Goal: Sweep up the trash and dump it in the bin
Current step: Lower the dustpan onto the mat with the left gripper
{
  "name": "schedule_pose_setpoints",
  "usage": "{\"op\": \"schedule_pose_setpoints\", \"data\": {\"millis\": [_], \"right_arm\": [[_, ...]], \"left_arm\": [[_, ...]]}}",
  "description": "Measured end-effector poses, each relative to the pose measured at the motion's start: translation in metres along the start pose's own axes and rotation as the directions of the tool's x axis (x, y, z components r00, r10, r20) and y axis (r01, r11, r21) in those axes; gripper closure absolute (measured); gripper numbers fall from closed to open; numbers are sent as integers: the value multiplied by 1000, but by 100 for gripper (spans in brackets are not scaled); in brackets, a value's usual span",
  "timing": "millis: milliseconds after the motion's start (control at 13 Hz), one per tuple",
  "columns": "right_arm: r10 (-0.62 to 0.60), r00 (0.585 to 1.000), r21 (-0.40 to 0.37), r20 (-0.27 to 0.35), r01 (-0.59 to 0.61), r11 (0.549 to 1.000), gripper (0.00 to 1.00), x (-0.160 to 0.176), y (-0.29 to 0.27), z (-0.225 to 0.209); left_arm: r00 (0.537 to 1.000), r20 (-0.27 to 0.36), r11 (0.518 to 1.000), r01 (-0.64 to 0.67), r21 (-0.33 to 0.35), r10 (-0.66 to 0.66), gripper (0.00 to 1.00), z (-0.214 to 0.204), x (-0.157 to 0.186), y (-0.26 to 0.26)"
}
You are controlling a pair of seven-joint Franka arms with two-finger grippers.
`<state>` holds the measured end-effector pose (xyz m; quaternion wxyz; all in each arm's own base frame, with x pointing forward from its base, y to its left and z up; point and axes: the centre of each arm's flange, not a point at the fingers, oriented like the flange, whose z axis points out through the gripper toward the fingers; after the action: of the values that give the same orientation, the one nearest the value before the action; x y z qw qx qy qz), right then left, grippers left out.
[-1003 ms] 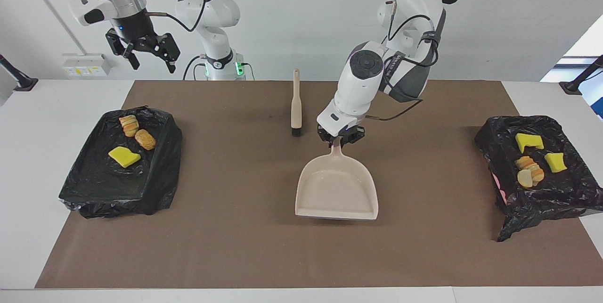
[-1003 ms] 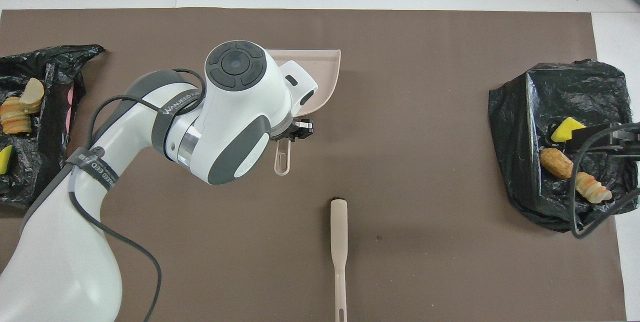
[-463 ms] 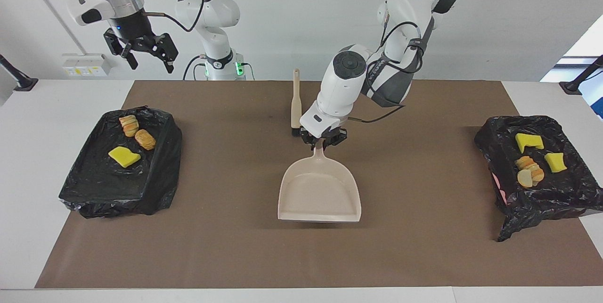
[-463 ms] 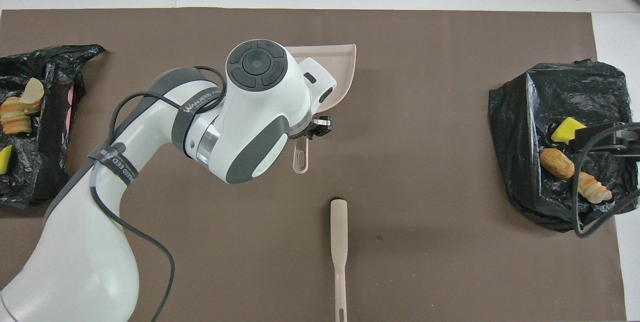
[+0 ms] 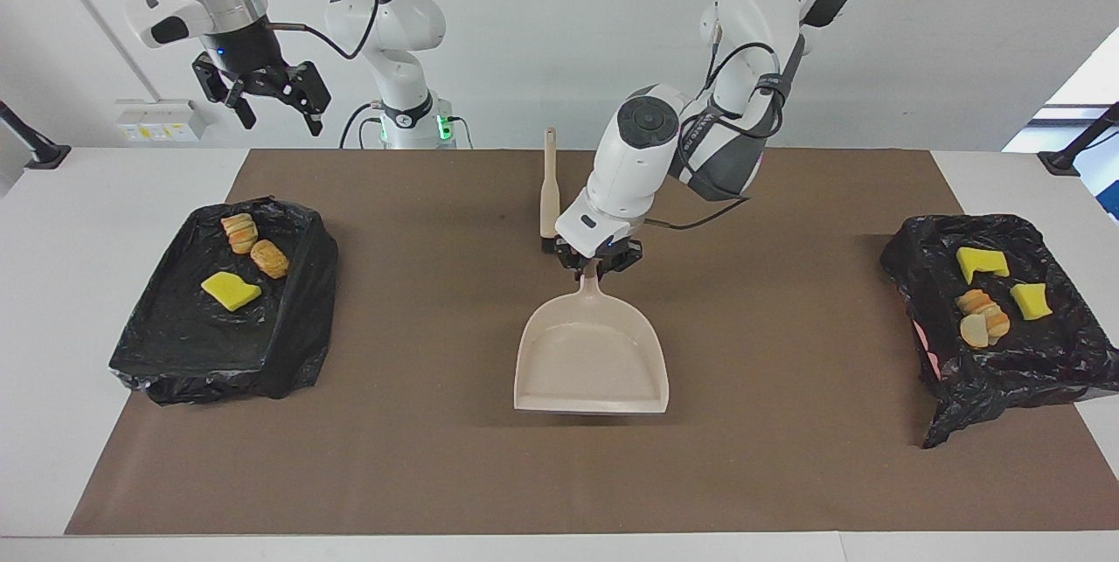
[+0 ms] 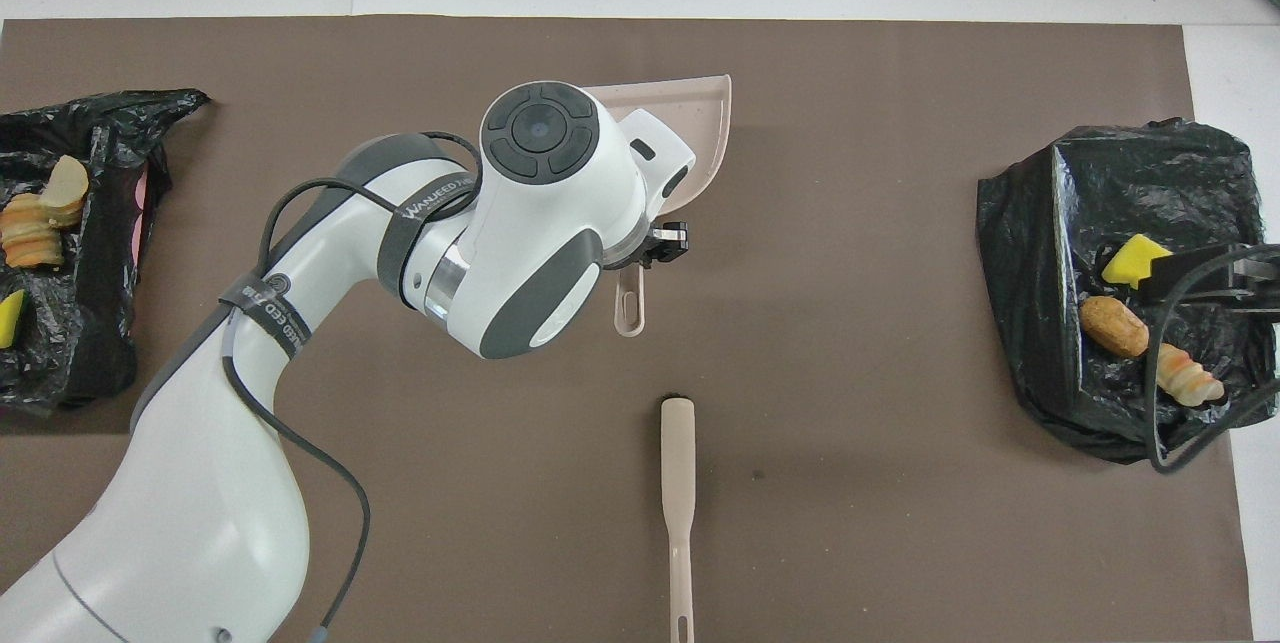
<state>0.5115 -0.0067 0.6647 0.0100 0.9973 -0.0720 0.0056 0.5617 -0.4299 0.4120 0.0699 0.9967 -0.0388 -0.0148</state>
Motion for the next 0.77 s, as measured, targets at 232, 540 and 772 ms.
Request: {"op": "schedule_pose_setpoints", "data": {"millis": [232,540,772], "right_arm": [[0,1000,1,-11,0,1000,0,1,0,-1],[0,1000,2,-16,0,1000,0,2,0,-1],[0,1000,2,-16,0,1000,0,2,0,-1]], "left_arm": [[1000,7,1000,-2,26,2,69,28,-1,18],[1000,28,999,-9,36,8,69,54,-7,35],[999,35,999,-10,37,9,69,58,-9,38]]}}
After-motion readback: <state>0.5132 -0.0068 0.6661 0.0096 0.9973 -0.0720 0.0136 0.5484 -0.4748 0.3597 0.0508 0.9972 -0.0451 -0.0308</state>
